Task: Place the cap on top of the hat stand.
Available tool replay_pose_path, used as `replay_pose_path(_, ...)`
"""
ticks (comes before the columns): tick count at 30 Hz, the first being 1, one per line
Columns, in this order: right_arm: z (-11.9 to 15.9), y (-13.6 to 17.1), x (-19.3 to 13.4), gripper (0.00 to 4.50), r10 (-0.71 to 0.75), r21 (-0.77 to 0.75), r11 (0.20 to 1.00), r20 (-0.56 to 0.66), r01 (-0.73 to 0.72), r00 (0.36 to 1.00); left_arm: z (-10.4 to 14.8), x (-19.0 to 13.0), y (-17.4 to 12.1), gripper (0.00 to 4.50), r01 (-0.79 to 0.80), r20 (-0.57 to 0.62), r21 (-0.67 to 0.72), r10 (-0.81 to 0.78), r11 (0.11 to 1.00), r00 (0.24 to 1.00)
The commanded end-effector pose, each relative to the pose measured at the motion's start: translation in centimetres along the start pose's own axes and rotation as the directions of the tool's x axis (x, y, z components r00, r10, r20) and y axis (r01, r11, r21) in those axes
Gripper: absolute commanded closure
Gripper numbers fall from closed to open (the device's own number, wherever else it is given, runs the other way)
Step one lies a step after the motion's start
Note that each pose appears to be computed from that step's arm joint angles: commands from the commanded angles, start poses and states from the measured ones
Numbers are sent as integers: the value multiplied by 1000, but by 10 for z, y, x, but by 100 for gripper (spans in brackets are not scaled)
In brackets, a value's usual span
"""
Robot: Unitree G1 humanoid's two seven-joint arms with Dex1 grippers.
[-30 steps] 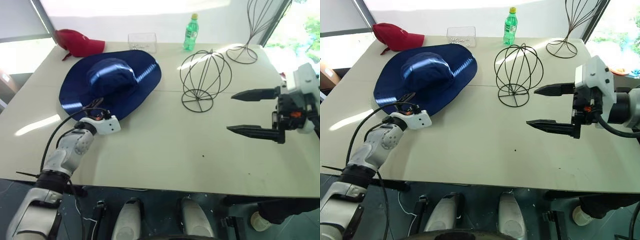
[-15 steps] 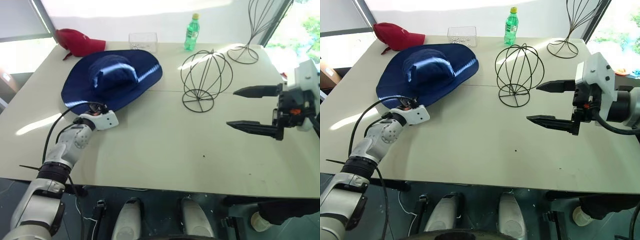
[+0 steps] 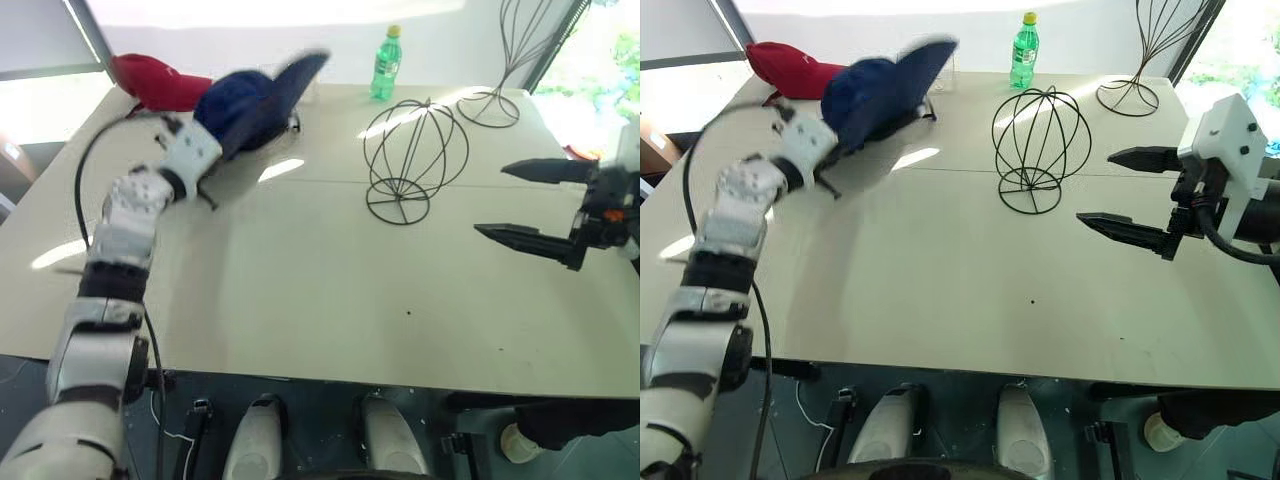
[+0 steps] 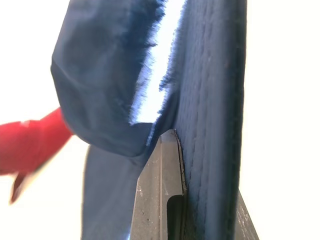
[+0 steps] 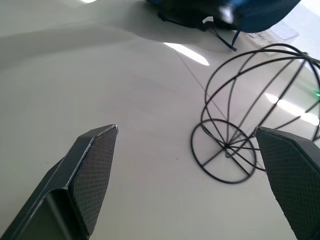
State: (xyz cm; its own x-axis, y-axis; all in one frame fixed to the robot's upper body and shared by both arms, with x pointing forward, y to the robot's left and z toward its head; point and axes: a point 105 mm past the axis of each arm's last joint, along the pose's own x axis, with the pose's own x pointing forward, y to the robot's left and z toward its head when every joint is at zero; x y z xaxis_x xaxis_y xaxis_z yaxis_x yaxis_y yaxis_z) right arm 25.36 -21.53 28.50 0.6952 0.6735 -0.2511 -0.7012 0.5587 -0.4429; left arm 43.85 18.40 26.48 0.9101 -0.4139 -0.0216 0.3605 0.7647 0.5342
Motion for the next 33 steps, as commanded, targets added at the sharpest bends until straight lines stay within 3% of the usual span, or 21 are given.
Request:
replay_pose_path(1, 16, -1, -12, 0, -56, -47, 997, 36, 58, 998, 71, 4, 6, 448, 17, 190, 6, -17, 1000, 982)
replay_pose_path(8, 4, -16, -42, 0, -193, -16, 981, -31, 193, 981, 162, 24, -37, 448, 78, 408, 236, -172, 969, 897)
replay_pose_path(11, 0, -18, -56, 0, -244, -3, 970, -52, 244, 968, 175, 27, -59, 448, 90, 439, 349, -247, 933, 864)
replay_pose_path(13, -3, -19, -65, 0, -280, 6, 960, -63, 281, 958, 178, 25, -80, 448, 31, 442, 542, -316, 840, 839)
replay_pose_path(16, -3, -18, -74, 0, -320, 23, 946, -57, 322, 946, 162, 24, -106, 448, -80, 390, 794, -404, 603, 827)
replay_pose_path(18, -2, -16, -77, 0, -334, 38, 941, -45, 336, 942, 151, 24, -117, 448, -98, 380, 837, -442, 539, 813)
replay_pose_path(23, -6, -13, -82, 0, -372, 55, 925, -57, 375, 927, 109, 23, -132, 448, -223, 321, 942, -474, 252, 820)
replay_pose_path(25, -8, -12, -82, 0, -380, 58, 922, -58, 383, 923, 97, 25, -133, 448, -280, 344, 938, -450, 206, 824)
replay_pose_path(33, -11, -13, -81, 0, -396, 63, 914, -68, 401, 916, 52, 23, -146, 448, -247, 314, 948, -450, 202, 836)
